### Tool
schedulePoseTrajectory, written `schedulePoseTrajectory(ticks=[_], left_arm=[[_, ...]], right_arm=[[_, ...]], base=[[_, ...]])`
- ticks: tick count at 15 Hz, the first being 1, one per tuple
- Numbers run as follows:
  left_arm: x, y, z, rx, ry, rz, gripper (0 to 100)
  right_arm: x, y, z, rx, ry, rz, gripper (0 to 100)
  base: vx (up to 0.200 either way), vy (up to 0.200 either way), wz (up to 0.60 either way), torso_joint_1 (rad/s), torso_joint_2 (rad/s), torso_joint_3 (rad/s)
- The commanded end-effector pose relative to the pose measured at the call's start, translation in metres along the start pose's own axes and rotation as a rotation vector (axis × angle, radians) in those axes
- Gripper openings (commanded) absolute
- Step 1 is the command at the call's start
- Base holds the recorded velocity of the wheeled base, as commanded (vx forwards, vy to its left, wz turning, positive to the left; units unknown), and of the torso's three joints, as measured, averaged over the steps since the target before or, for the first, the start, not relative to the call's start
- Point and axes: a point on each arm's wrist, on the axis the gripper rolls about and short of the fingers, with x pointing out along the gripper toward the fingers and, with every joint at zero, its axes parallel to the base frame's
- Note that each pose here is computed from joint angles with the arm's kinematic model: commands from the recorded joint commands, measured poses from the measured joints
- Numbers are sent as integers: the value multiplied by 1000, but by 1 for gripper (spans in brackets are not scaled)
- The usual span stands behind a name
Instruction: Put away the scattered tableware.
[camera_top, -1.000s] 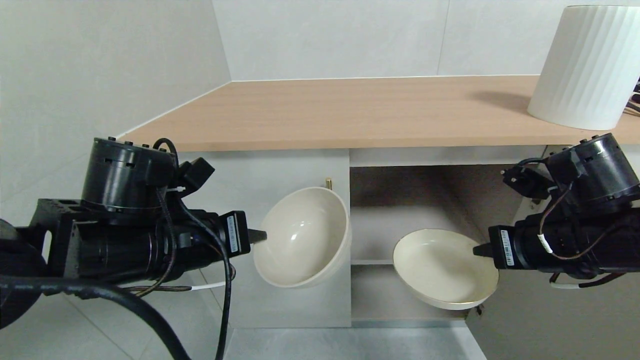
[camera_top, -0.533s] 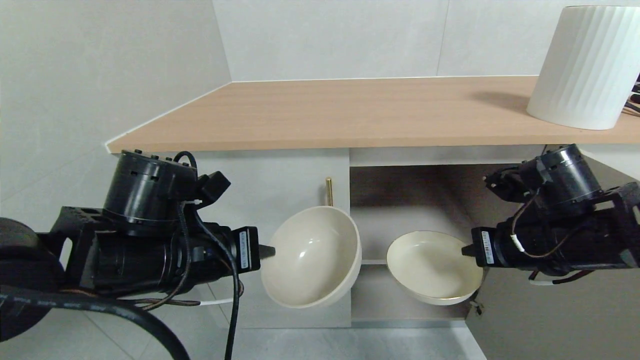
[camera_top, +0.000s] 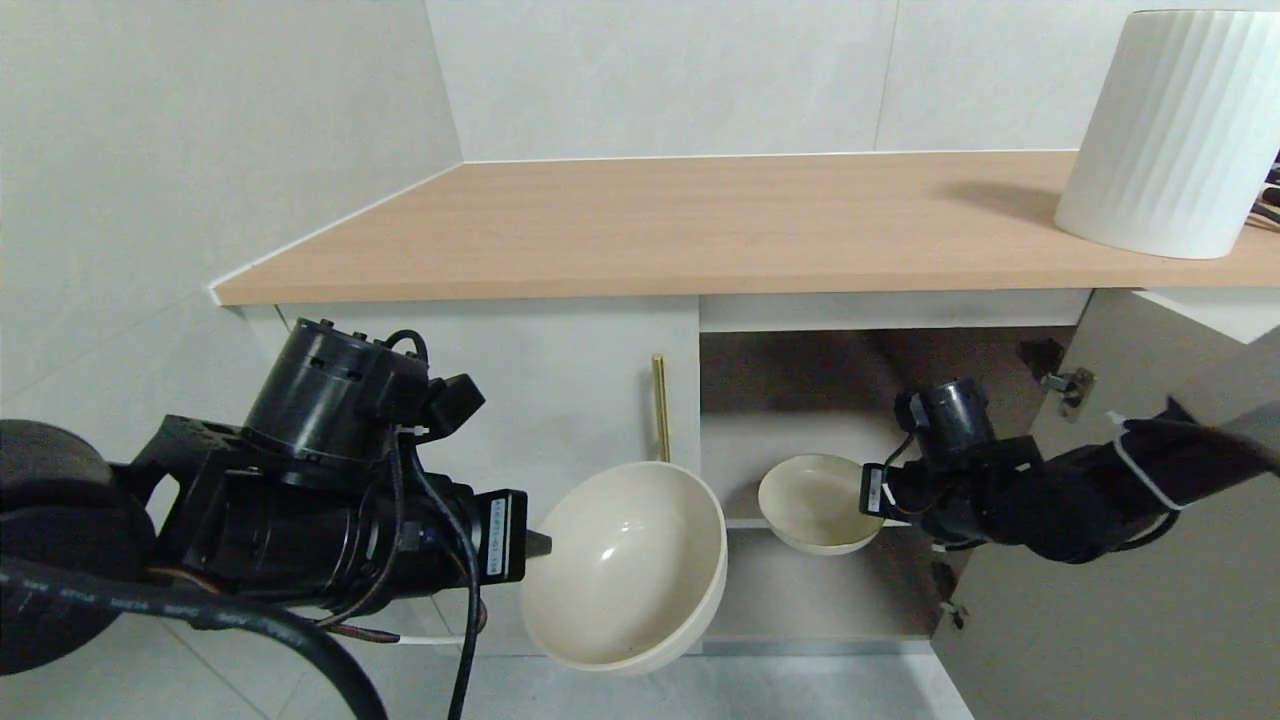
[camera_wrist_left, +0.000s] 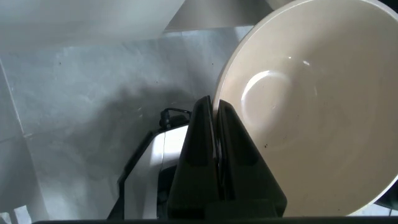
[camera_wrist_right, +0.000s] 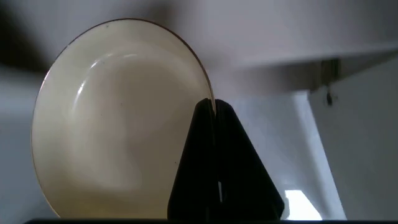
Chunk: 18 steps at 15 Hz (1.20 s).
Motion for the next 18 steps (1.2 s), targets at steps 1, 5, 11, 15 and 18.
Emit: schedulePoseTrajectory(ticks=[1, 5, 11, 15, 18], left_arm=[[1, 0, 0, 1, 3, 1, 0], [4, 0, -1, 1, 13, 5, 0], [5, 0, -1, -1, 14, 6, 0], [7, 0, -1, 0, 17, 8, 0], [7, -1, 0, 1, 16, 6, 0]], right_arm=[[55, -17, -34, 4, 31, -92, 0], [78, -22, -33, 32, -15, -125, 0], [93, -27, -24, 81, -51, -145, 0], [105, -19, -11, 111, -92, -127, 0], [112, -14, -2, 141, -117, -113, 0]], base=[[0, 0, 0, 0, 0, 0], [0, 0, 0, 0, 0, 0], [0, 0, 0, 0, 0, 0], [0, 0, 0, 0, 0, 0], [0, 0, 0, 0, 0, 0]])
